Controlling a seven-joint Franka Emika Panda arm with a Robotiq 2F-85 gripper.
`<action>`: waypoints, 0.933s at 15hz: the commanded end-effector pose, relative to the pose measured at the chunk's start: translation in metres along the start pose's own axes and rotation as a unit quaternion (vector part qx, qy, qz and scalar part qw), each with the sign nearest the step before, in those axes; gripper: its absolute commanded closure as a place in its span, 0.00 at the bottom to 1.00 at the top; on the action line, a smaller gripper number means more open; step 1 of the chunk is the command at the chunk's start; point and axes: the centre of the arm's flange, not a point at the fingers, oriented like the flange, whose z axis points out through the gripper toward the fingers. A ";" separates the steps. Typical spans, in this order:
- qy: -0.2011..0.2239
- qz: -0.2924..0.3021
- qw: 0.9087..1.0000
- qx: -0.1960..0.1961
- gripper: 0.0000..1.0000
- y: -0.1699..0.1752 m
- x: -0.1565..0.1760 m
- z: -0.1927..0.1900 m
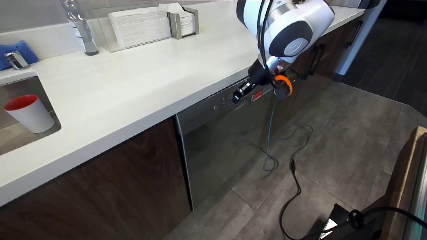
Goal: Press a button on the dishwasher
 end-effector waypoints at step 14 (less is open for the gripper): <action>-0.003 -0.007 1.000 0.002 1.00 0.004 0.007 0.014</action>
